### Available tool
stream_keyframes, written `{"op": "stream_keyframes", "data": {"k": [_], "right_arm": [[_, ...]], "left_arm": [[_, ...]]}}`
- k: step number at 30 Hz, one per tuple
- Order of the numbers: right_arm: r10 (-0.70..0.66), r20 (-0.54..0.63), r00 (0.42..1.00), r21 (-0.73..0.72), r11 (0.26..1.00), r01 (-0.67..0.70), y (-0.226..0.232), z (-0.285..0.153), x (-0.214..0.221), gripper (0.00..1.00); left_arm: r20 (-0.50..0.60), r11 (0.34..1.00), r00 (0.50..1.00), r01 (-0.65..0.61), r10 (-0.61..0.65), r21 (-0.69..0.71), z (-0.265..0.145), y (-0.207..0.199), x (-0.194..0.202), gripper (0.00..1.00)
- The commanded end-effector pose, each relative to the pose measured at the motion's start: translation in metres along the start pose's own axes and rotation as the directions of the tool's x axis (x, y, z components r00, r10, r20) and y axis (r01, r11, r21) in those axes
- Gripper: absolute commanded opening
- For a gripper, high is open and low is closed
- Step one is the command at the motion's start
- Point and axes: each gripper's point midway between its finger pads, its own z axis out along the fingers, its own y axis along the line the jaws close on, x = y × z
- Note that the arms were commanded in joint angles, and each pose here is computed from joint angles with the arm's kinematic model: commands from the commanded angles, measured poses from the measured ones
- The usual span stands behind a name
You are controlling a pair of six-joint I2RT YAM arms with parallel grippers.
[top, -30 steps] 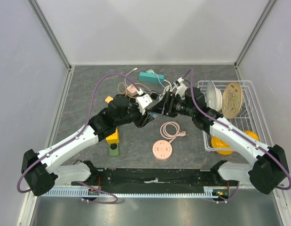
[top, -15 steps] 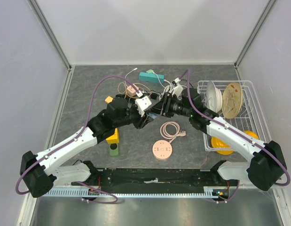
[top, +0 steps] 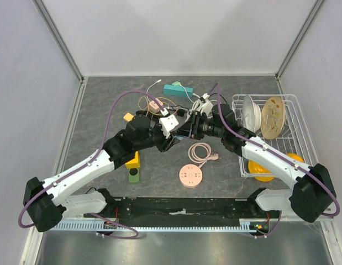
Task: Insert the plug
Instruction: Pick up the plug from the center of the board, then adjust the socket at the center of the board.
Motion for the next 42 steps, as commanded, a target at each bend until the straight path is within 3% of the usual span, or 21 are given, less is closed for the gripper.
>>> {"op": "stream_keyframes", "data": {"k": [1,4,5,6,9,12,15,16,18,19,23,25,26,27,30,33,37,40,42], "right_arm": [[-0.039,-0.015,0.999,-0.021,0.999,0.039,0.008,-0.001,-0.001,0.25],[-0.080,0.000,0.997,-0.011,0.997,0.080,0.011,-0.003,-0.007,0.00],[-0.099,0.013,0.995,-0.012,0.995,0.099,0.014,-0.002,-0.014,0.00],[-0.129,0.015,0.992,-0.003,0.992,0.129,0.013,-0.003,-0.018,0.00],[-0.184,0.046,0.982,0.021,0.983,0.184,0.016,-0.004,-0.051,0.00],[-0.323,0.103,0.941,0.082,0.945,0.316,0.026,-0.011,-0.105,0.00],[-0.501,0.194,0.843,0.214,0.860,0.462,0.048,-0.031,-0.173,0.00],[-0.569,0.283,0.772,0.283,0.819,0.500,0.074,-0.051,-0.210,0.00],[-0.667,0.309,0.678,0.373,0.741,0.559,0.087,-0.069,-0.241,0.00],[-0.707,0.381,0.596,0.451,0.705,0.547,0.113,-0.097,-0.269,0.00],[-0.808,0.452,0.379,0.624,0.590,0.513,0.157,-0.161,-0.312,0.00],[-0.808,0.493,0.321,0.651,0.588,0.480,0.169,-0.187,-0.312,0.00],[-0.795,0.552,0.251,0.653,0.599,0.463,0.183,-0.200,-0.317,0.00],[-0.789,0.570,0.227,0.652,0.603,0.460,0.185,-0.206,-0.314,0.00],[-0.799,0.542,0.262,0.645,0.595,0.480,0.167,-0.198,-0.297,0.00],[-0.807,0.466,0.364,0.584,0.589,0.558,0.135,-0.167,-0.266,0.00],[-0.768,0.295,0.568,0.440,0.637,0.633,0.061,-0.112,-0.192,0.00],[-0.725,0.163,0.670,0.362,0.675,0.643,0.008,-0.090,-0.130,0.00],[-0.705,0.089,0.704,0.330,0.687,0.647,-0.014,-0.081,-0.096,0.00]], "left_arm": [[0.074,0.998,0.995,-0.060,0.062,-0.034,-0.003,0.006,-0.019,0.16],[0.063,0.997,0.996,-0.054,0.057,-0.047,-0.004,0.008,-0.014,0.25],[0.060,0.998,0.997,-0.049,0.052,-0.051,-0.004,0.008,-0.013,0.33],[0.063,0.997,0.997,-0.043,0.047,-0.071,-0.006,0.011,-0.014,0.54],[0.062,0.988,0.998,0.000,0.010,-0.154,-0.015,0.024,-0.013,0.85],[0.055,0.977,0.998,0.031,-0.020,-0.210,-0.024,0.031,-0.008,0.89],[0.062,0.964,0.997,0.057,-0.042,-0.260,-0.038,0.035,-0.004,0.89],[0.067,0.960,0.997,0.064,-0.047,-0.271,-0.043,0.036,-0.002,0.89],[0.061,0.952,0.996,0.084,-0.069,-0.295,-0.049,0.037,0.005,0.89],[0.059,0.949,0.995,0.095,-0.081,-0.300,-0.052,0.036,0.010,0.89],[0.044,0.942,0.992,0.129,-0.122,-0.311,-0.056,0.034,0.025,0.89],[0.033,0.940,0.989,0.147,-0.144,-0.307,-0.054,0.031,0.033,0.89],[0.025,0.940,0.988,0.152,-0.152,-0.305,-0.052,0.031,0.036,0.89],[0.019,0.943,0.987,0.158,-0.160,-0.291,-0.050,0.028,0.039,0.89],[-0.009,0.955,0.984,0.169,-0.176,-0.242,-0.041,0.019,0.046,0.89],[-0.042,0.963,0.976,0.201,-0.212,-0.182,-0.030,0.007,0.053,0.89],[-0.085,0.960,0.962,0.246,-0.259,-0.136,-0.019,-0.003,0.063,0.88],[-0.120,0.948,0.942,0.304,-0.314,-0.097,-0.011,-0.014,0.072,0.88],[-0.143,0.939,0.928,0.339,-0.344,-0.058,-0.007,-0.024,0.076,0.87]]}}
